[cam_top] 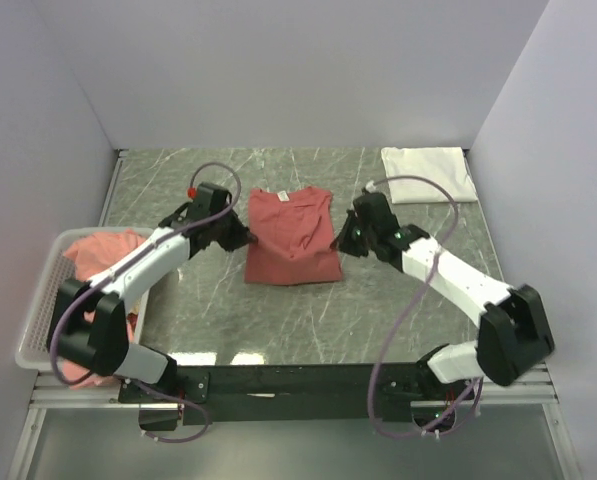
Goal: Fold and stack the t-shirts
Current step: Fold the tshirt
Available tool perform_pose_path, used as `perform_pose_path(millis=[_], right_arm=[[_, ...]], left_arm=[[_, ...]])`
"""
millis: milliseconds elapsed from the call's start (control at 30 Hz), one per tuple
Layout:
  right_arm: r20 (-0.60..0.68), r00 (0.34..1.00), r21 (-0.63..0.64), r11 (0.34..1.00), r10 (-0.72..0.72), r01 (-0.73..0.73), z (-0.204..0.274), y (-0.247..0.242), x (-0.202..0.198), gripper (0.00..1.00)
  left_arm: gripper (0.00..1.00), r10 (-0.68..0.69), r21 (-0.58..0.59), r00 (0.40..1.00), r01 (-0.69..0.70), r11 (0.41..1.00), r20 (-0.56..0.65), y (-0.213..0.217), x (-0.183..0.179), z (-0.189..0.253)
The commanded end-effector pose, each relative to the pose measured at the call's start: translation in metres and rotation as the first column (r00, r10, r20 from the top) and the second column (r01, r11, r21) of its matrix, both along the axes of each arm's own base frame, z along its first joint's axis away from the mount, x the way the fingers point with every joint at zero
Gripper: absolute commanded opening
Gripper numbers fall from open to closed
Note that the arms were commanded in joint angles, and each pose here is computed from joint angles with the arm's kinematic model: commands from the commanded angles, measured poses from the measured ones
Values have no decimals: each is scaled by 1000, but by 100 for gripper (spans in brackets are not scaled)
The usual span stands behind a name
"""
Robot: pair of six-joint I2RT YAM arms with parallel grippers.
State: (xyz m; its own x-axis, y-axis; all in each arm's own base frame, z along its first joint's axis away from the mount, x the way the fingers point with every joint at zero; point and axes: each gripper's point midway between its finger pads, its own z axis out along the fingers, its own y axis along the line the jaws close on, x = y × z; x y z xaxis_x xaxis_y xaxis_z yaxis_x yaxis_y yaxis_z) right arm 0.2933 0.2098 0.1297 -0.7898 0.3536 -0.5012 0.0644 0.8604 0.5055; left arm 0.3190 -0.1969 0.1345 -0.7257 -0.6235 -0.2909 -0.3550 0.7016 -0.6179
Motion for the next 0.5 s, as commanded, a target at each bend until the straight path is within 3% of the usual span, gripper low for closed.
perform_pose_path(millis=[0,233,467], right_arm=[[52,998,5,999,32,-32,20,10,43,0],[36,999,19,1000,22,-23,22,14,119,0],[62,998,49,999,3,-6,19,11,197,0]], left_arm=[[1,-10,-45,996,14,999,85,-3,44,30],[1,8,-79,993,2,997,122,0,118,58],[1,-22,-86,998,27,996,62,5,182,11]])
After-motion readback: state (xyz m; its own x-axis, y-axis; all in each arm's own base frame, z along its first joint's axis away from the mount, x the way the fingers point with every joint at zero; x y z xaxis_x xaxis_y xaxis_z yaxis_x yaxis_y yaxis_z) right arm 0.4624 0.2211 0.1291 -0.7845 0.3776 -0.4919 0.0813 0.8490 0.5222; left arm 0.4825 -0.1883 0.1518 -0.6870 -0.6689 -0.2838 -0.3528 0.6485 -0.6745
